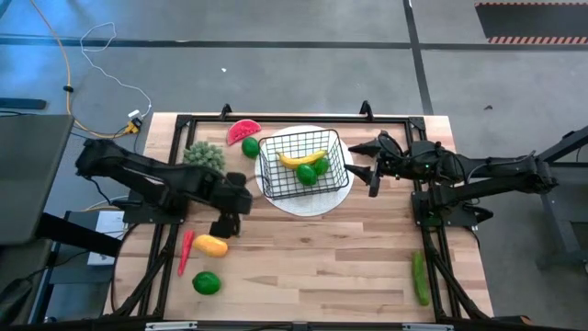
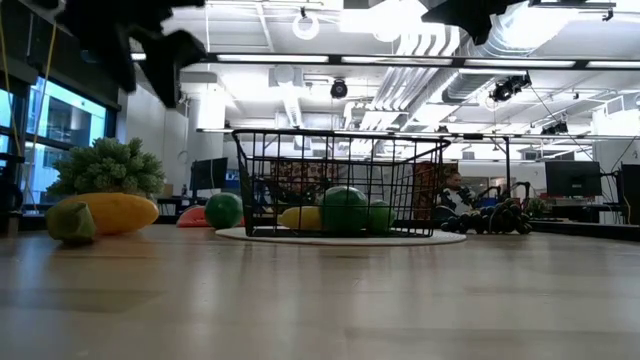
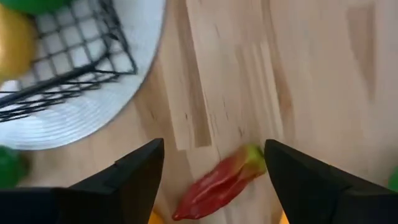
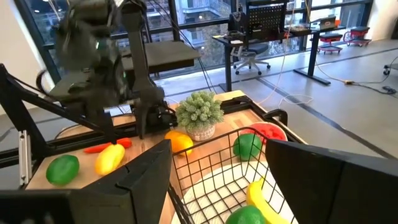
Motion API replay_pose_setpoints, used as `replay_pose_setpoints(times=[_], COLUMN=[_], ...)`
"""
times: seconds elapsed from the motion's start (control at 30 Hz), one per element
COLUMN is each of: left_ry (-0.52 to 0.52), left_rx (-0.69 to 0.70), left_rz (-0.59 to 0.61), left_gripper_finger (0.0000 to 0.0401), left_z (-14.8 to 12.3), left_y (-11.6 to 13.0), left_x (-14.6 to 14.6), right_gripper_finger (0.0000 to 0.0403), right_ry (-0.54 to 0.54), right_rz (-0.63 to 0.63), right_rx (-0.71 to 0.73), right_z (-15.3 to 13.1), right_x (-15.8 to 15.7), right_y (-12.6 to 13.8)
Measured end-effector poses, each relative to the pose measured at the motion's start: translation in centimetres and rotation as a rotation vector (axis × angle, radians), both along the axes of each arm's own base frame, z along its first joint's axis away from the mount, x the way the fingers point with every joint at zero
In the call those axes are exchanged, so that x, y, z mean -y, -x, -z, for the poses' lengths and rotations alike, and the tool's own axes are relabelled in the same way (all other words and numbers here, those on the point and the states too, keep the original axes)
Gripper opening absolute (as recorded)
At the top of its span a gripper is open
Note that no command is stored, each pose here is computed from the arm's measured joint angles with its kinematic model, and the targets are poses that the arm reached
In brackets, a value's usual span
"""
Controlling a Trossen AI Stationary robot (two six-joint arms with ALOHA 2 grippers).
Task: Build produce basket
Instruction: Put the red chili pepper into the black wire basket
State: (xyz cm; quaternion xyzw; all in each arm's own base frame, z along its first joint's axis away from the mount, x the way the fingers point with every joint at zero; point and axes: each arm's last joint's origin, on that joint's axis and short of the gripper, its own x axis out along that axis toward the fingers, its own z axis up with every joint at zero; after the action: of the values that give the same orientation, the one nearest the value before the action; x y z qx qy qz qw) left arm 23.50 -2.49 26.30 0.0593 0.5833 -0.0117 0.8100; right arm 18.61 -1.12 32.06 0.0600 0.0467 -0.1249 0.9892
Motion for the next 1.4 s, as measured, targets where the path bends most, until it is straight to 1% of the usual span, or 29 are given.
replay_pose_setpoints(times=[0.1,0.2,0.27,0.37,0.43,0.57,0.67,0.83,0.97,1.07,1.17,1.4], left_ry=[-0.012,-0.005,-0.011,-0.013,-0.029,-0.074,-0.117,-0.065,-0.086,-0.109,-0.107,-0.097], left_rx=[-0.136,-0.222,-0.235,-0.268,-0.265,-0.23,-0.246,-0.287,-0.312,-0.269,-0.241,-0.272], left_rz=[0.091,0.189,0.225,0.266,0.31,0.314,0.323,0.342,0.392,0.38,0.368,0.345], left_gripper_finger=[0.0269,0.0269,0.0269,0.0269,0.0269,0.0269,0.0269,0.0269,0.0269,0.0269,0.0269,0.0268], left_z=[1.8,3.3,4.5,6.5,7.4,8.3,8.9,9.8,10.8,11.2,11.4,12.4], left_y=[-0.5,-0.6,-0.5,0.4,0.6,0.7,1.0,1.7,2.4,2.1,2.0,2.6], left_x=[0.8,1.9,2.5,3.0,3.3,3.4,3.1,2.8,2.7,2.4,2.2,1.5], right_gripper_finger=[0.0248,0.0248,0.0248,0.0248,0.0248,0.0248,0.0248,0.0248,0.0248,0.0248,0.0248,0.0248], right_ry=[-0.001,0.0,0.002,0.003,0.003,0.003,0.001,-0.023,-0.022,-0.023,-0.024,-0.025], right_rz=[0.0,0.001,0.015,0.022,0.022,0.022,0.023,0.026,0.026,0.028,0.028,0.028], right_rx=[-0.001,-0.01,-0.018,-0.024,-0.026,-0.027,-0.027,-0.021,-0.021,-0.021,-0.02,-0.02], right_z=[0.0,0.1,0.2,0.2,0.3,0.3,0.3,0.3,0.3,0.3,0.3,0.3], right_x=[0.0,0.0,0.0,0.1,0.1,0.1,0.1,0.1,0.1,0.1,0.1,0.1], right_y=[0.0,0.0,0.0,0.0,0.0,0.0,0.0,0.0,0.0,0.0,0.0,0.0])
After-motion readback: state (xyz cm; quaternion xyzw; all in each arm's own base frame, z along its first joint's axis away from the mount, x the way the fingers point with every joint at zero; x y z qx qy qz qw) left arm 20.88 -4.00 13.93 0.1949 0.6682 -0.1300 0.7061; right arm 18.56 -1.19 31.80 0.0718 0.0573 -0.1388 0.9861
